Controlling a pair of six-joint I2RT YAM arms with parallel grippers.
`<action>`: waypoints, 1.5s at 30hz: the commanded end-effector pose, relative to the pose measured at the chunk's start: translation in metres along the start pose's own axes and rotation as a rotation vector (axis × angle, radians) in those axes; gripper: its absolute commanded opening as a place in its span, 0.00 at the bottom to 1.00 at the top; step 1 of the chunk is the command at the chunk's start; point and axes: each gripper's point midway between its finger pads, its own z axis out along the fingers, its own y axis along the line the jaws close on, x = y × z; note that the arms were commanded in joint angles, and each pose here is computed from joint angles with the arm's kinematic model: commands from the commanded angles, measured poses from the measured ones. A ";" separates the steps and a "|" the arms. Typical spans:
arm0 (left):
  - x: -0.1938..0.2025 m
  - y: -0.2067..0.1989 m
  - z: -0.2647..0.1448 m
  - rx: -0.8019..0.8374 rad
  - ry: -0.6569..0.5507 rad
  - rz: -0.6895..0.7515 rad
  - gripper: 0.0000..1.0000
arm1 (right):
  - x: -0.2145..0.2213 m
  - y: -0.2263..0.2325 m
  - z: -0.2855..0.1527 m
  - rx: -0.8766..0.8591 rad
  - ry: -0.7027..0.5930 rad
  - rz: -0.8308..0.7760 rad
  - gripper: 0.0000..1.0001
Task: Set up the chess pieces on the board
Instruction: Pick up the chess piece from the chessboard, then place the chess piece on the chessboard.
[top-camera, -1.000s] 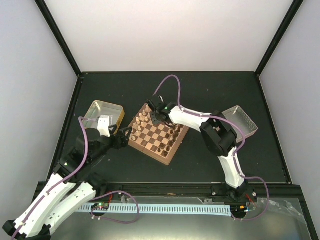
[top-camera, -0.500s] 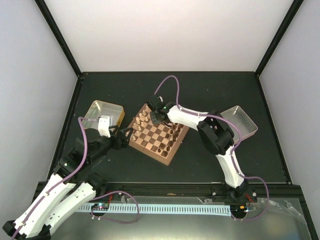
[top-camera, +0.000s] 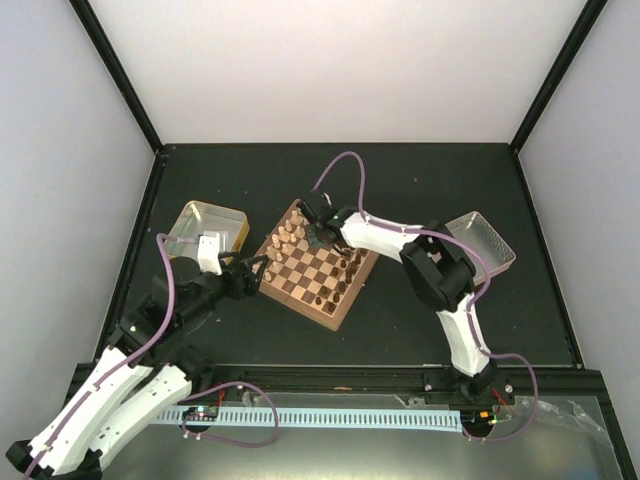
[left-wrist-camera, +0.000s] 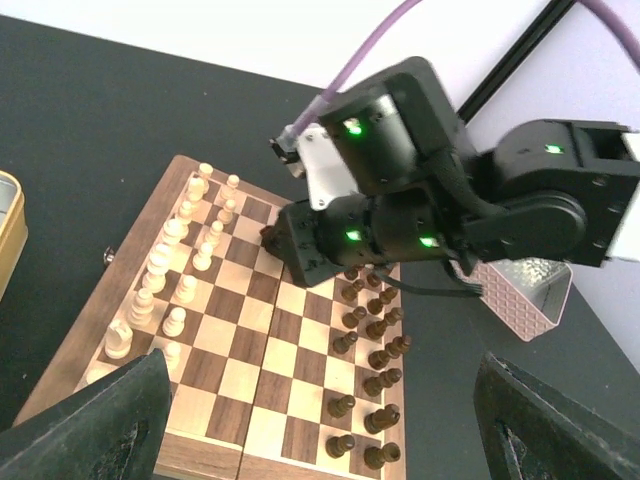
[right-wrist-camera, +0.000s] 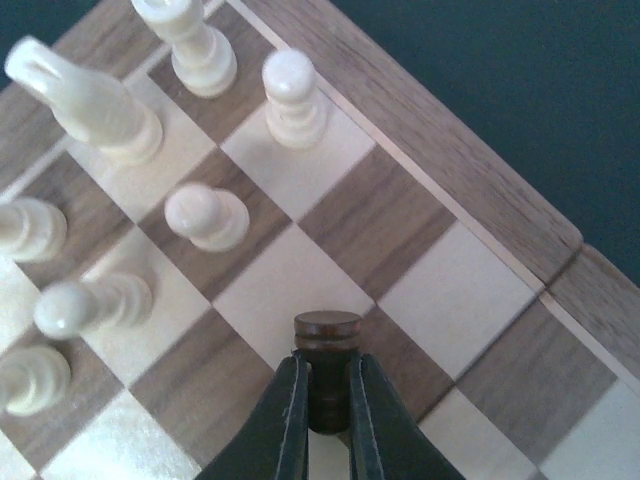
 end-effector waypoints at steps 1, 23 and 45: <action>0.003 -0.006 0.012 0.029 0.025 -0.070 0.85 | -0.018 -0.003 -0.045 -0.074 -0.115 -0.066 0.01; 0.009 -0.068 0.057 0.408 0.212 -0.436 0.83 | 0.041 0.074 -0.269 -0.996 -0.501 -0.572 0.02; 0.042 -0.078 0.073 0.513 0.409 -0.520 0.14 | 0.031 0.078 -0.267 -0.986 -0.495 -0.537 0.03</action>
